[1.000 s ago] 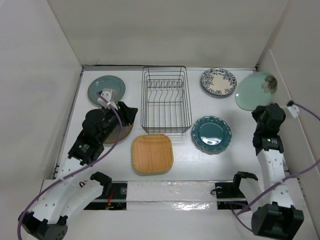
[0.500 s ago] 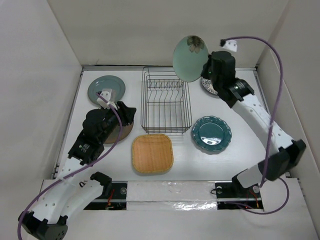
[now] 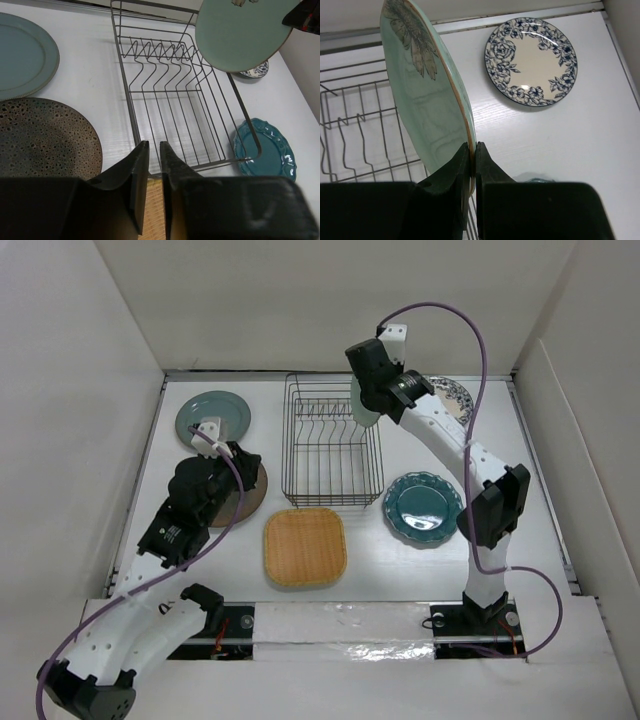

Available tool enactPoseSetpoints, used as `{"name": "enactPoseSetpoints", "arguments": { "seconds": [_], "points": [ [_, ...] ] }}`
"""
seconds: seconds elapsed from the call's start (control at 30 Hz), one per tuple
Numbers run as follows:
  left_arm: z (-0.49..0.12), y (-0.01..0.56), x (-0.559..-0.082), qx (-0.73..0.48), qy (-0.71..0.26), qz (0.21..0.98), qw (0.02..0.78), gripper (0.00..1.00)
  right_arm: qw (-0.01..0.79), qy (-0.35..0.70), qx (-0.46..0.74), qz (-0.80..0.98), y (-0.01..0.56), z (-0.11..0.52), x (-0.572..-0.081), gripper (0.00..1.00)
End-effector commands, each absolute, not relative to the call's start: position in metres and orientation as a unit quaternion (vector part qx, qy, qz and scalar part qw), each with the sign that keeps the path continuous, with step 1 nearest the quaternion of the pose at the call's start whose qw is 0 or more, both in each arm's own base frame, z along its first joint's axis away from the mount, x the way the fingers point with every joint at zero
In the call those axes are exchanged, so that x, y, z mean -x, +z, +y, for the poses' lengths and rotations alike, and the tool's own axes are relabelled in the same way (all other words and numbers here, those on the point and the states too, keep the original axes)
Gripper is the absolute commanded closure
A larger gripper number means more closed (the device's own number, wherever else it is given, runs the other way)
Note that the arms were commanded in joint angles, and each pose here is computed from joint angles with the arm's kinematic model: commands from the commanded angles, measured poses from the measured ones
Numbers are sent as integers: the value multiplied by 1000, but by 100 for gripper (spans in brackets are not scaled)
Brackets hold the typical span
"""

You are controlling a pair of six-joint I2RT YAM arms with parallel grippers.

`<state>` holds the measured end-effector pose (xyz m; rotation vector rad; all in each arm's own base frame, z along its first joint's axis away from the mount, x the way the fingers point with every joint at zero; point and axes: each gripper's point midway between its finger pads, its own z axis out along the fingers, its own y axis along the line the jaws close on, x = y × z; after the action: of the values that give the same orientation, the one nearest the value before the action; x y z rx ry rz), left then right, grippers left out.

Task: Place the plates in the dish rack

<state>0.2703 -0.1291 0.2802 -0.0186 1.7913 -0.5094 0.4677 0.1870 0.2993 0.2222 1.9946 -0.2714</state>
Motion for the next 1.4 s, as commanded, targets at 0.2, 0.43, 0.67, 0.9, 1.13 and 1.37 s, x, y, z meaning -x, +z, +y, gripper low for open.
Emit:
{"name": "enactPoseSetpoints", "arguments": {
  "seconds": [0.2, 0.43, 0.67, 0.9, 1.13, 1.37],
  "points": [
    [-125, 284, -278, 24, -202, 777, 596, 75, 587, -132, -172, 780, 353, 168, -471, 100],
    [-127, 273, -279, 16, -195, 791, 580, 74, 569, -149, -154, 794, 327, 179, -486, 100],
    [-134, 257, -282, 5, -195, 807, 558, 76, 554, -174, -141, 802, 303, 190, -490, 100],
    [-139, 244, -285, -2, -194, 819, 540, 76, 547, -177, -120, 810, 275, 214, -486, 100],
    [-148, 221, -288, -15, -194, 841, 505, 77, 546, -173, -124, 810, 258, 223, -482, 100],
    [-162, 200, -291, -33, -206, 860, 466, 73, 583, -123, -110, 796, 288, 250, -475, 93]
  ]
}}
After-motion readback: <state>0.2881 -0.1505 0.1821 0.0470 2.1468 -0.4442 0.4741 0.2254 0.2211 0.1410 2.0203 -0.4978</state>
